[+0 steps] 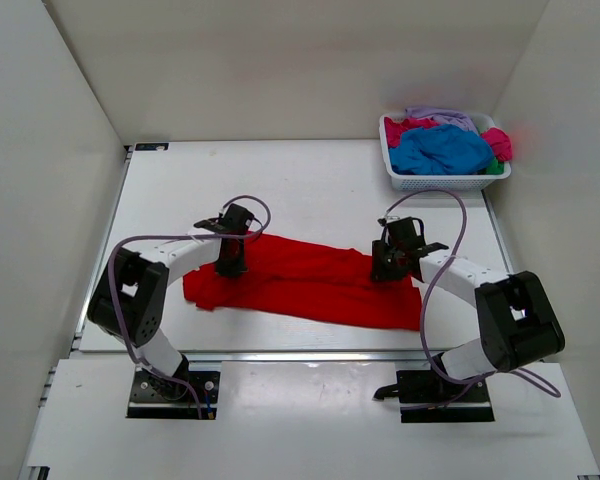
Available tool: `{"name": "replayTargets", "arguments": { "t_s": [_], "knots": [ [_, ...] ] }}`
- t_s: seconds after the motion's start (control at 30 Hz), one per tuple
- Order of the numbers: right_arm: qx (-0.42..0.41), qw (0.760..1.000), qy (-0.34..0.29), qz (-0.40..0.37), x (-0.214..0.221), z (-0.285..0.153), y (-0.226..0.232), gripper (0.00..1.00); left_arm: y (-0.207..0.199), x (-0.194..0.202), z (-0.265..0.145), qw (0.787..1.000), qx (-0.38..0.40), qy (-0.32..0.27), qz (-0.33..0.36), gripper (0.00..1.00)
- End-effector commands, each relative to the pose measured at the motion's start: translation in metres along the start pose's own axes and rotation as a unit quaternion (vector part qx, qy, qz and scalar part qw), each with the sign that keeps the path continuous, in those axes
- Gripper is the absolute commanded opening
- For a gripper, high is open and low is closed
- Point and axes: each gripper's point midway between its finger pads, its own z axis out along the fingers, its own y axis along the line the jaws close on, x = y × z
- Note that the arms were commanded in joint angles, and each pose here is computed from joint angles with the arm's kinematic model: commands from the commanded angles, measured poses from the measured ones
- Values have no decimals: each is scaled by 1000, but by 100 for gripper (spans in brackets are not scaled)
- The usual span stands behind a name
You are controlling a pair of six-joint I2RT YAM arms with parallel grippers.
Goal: Fold and stack the t-shirts
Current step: Fold the other side of the tshirt into a rectangle, then rotate the tshirt 90 degrees
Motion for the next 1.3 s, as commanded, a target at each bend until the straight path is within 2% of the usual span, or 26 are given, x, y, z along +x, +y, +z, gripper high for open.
{"name": "replayTargets", "arguments": {
  "t_s": [0.0, 0.03, 0.1, 0.2, 0.37, 0.47, 0.53, 0.67, 0.7, 0.77, 0.9, 0.93, 1.13, 1.27],
  "knots": [
    [2, 999, 42, 14, 28, -2, -6, 23, 3, -10, -13, 999, 25, -30, -5, 14],
    [0, 999, 39, 14, 26, -3, -4, 24, 6, -10, -12, 999, 28, -30, -9, 7],
    [0, 999, 41, 15, 27, -3, -4, 23, 8, -10, -13, 999, 29, -28, -2, 0],
    [2, 999, 44, 11, 28, -2, -5, 24, -3, -21, -28, 998, 38, -50, 18, 0],
    [2, 999, 42, 13, 27, -1, -5, 24, -44, -44, -68, 983, 143, -104, 39, 0],
    [2, 999, 52, 12, 33, 0, -5, 23, -56, -46, -77, 977, 170, -117, 59, 0],
    [2, 999, 45, 15, 29, 1, -3, 23, -55, -47, -73, 977, 167, -114, 66, 0],
    [0, 999, 49, 8, 30, 1, -1, 23, -30, -40, -41, 991, 86, -82, 66, 0],
    [-1, 999, 47, 6, 29, 1, 0, 23, -23, -37, -31, 993, 60, -71, 68, 7],
    [3, 999, 46, 5, 28, 0, -2, 23, -11, -25, -22, 997, 31, -33, 62, 14],
    [0, 999, 47, 12, 31, -1, -3, 23, -8, -14, -19, 998, 29, -29, 49, 47],
    [4, 999, 50, 12, 33, 1, -5, 23, -7, -7, -16, 998, 28, -22, 42, 50],
    [10, 998, 69, 2, 46, 1, -5, 23, 5, 24, 5, 999, 21, 26, 21, 42],
    [24, 996, 85, 17, 58, -3, -4, 23, 0, 12, 13, 999, 32, 27, 5, 43]
  ]
}}
